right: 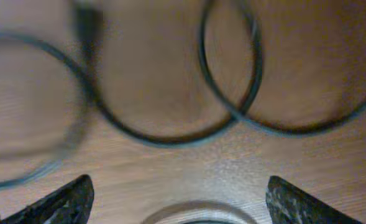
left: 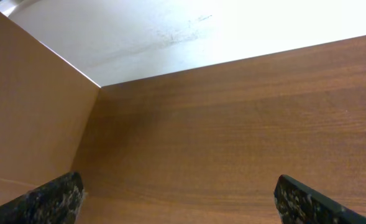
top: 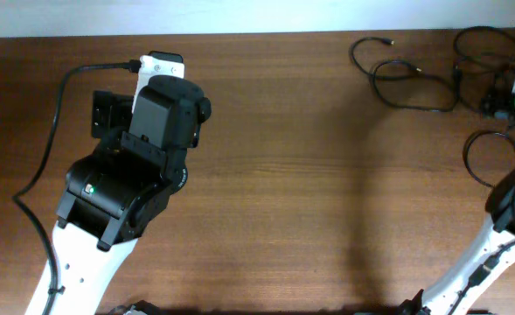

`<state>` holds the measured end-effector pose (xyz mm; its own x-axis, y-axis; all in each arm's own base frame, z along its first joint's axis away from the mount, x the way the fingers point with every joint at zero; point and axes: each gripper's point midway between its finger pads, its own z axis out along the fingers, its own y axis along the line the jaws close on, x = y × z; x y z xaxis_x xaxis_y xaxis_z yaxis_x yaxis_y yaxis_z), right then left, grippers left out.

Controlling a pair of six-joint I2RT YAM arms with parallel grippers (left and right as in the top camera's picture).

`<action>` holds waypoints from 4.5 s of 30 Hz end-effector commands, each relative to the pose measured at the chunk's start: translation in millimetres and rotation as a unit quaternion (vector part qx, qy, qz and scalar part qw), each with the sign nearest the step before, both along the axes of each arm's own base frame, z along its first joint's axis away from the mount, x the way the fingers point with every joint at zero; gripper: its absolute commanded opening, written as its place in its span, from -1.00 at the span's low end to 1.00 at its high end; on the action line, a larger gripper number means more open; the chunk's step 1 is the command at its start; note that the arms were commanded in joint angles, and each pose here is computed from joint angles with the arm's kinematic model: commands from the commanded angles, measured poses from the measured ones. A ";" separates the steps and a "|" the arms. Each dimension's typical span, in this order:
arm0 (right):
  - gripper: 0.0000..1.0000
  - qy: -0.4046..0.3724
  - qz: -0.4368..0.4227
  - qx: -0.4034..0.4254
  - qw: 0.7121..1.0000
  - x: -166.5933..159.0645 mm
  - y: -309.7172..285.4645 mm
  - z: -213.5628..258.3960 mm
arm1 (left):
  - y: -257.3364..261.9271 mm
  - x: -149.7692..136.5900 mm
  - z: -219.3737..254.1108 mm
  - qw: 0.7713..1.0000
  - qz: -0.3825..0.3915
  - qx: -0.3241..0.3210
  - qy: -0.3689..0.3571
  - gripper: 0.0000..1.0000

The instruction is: Untangle cables

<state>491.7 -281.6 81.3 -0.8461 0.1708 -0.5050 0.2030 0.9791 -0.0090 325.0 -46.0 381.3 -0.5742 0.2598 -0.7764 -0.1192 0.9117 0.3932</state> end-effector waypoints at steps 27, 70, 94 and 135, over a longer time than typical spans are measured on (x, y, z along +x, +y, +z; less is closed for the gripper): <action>0.93 -0.429 0.121 -0.198 0.873 -136.5 207.9 397.1 | -1.5 -5.0 2.3 1.000 -0.012 -0.012 0.002 0.97; 0.93 -0.385 0.088 -0.044 0.918 -220.1 249.2 244.4 | -6.4 -11.7 -9.2 0.999 -0.032 -0.016 0.033 0.98; 0.98 -0.280 -0.090 0.066 0.954 -276.3 238.6 45.7 | -5.9 -22.7 -0.1 0.998 -0.045 -0.034 0.021 0.98; 0.98 -0.265 -0.150 0.037 0.952 -282.7 217.9 28.4 | -0.3 -33.6 6.2 0.998 -0.047 -0.039 0.014 0.98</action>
<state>208.4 -65.7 109.5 -0.3846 0.4205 -0.8218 0.4404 0.8660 0.2370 294.8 -46.9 384.1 -0.5780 0.2570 -0.7745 -0.0284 0.9422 0.3338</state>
